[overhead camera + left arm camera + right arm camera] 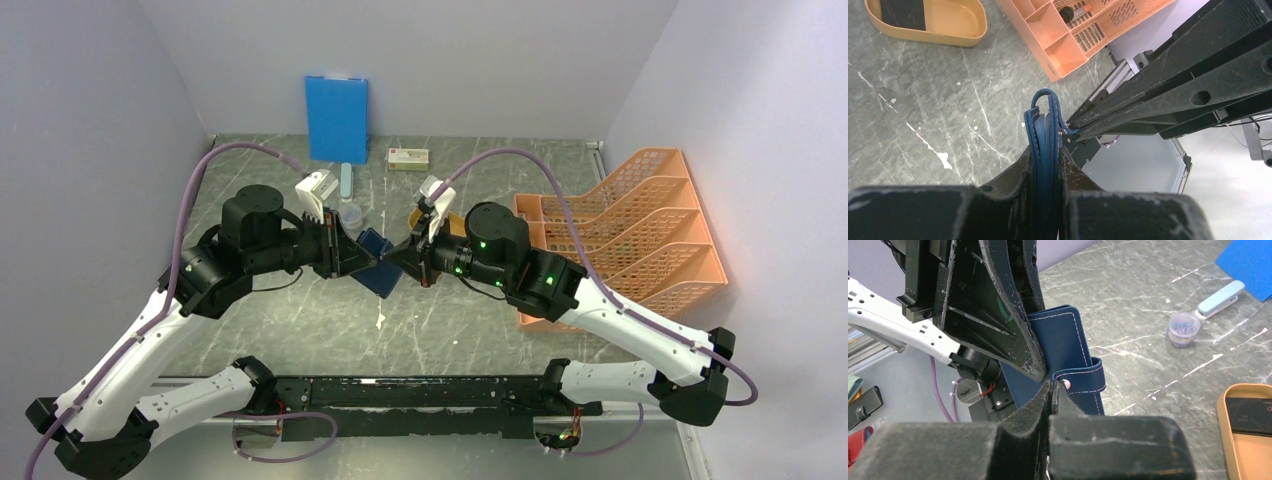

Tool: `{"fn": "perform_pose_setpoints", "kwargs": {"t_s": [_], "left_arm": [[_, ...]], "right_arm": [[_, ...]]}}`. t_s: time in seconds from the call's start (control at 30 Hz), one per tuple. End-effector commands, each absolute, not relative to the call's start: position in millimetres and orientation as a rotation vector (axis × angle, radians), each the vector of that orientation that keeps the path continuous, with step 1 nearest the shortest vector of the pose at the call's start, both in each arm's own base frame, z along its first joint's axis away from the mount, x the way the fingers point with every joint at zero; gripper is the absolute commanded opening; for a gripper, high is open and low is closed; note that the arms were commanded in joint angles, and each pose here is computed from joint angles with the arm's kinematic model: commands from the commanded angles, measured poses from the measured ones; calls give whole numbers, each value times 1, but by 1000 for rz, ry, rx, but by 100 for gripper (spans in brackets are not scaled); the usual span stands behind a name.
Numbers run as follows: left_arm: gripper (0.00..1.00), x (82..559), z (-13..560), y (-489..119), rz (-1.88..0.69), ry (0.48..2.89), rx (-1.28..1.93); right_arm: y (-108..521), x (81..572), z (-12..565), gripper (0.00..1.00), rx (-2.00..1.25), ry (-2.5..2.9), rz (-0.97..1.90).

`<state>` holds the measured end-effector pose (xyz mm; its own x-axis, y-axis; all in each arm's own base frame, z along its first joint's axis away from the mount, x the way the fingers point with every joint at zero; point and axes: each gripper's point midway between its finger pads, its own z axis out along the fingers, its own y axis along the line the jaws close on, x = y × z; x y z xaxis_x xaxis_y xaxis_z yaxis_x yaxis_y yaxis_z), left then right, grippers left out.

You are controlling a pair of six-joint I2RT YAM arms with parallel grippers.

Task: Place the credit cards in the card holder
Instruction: Pick up the card holder from the center of the board.

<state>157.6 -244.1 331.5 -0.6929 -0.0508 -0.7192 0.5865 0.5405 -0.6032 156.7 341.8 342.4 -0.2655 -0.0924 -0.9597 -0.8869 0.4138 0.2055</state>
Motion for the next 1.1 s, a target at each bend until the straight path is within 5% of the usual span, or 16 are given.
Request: {"fn": "perform_pose_setpoints", "kwargs": {"t_s": [0.0, 1.07], "left_arm": [[5, 153, 371, -247, -1223, 1939, 458], [5, 104, 430, -258, -1571, 1701, 592]], "right_arm": [[348, 148, 335, 0, -910, 1677, 1028], [367, 164, 311, 0, -874, 1755, 998]]}}
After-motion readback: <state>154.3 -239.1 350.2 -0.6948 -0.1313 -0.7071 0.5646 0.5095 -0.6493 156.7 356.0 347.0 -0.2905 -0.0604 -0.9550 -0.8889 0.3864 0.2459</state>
